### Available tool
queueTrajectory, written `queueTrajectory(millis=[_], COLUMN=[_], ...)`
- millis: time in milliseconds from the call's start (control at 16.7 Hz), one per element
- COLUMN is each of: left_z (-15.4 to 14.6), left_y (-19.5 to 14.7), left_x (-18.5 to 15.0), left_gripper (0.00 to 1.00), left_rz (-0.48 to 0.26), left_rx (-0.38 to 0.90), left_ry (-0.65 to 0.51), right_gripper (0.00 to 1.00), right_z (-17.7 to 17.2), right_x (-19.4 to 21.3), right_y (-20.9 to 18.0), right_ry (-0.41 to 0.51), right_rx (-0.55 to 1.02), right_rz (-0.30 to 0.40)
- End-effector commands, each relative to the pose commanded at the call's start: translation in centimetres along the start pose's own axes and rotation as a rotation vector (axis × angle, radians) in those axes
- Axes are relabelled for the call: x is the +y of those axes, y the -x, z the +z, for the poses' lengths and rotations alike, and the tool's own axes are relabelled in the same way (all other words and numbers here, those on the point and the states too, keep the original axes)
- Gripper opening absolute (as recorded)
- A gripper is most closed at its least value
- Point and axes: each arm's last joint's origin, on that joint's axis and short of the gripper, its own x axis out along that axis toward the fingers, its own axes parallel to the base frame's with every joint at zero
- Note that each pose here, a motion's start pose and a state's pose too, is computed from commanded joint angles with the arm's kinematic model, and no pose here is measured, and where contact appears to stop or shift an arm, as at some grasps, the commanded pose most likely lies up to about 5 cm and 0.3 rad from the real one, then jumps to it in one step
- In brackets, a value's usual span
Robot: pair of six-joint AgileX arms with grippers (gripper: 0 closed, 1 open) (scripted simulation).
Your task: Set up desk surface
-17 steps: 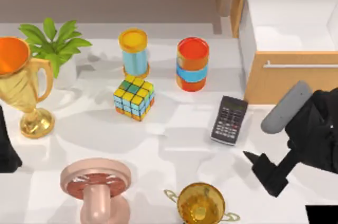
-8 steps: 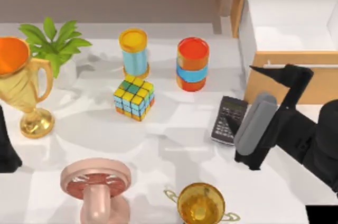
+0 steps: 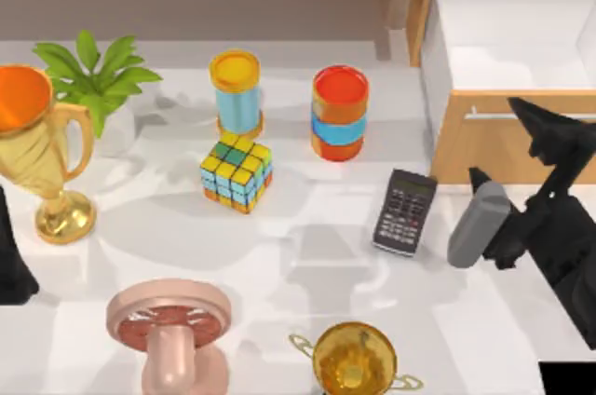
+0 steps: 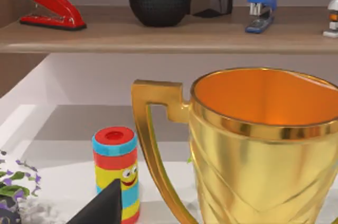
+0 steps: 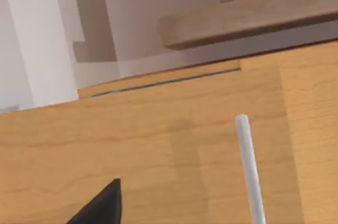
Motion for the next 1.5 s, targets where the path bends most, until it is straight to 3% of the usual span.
queueTrajectory(millis=[180, 420, 1380, 1500], left_z=[0.0, 0.0, 0.0, 0.0], left_y=[0.0, 0.0, 0.0, 0.0], left_x=[0.0, 0.0, 0.0, 0.0], left_gripper=[1.00, 1.00, 1.00, 1.00], left_rz=[0.000, 0.000, 0.000, 0.000], left_rx=[0.000, 0.000, 0.000, 0.000], left_ry=[0.000, 0.000, 0.000, 0.000], right_gripper=[1.00, 1.00, 1.00, 0.85], right_z=[-1.9, -3.6, -4.4, -4.4], right_x=[0.0, 0.1, -0.2, -0.2], right_y=[0.1, 0.4, -2.0, -2.0], right_ry=[0.111, 0.193, 0.197, 0.197], right_rx=[0.151, 0.288, 0.294, 0.294], right_rz=[-0.059, -0.076, -0.075, -0.075])
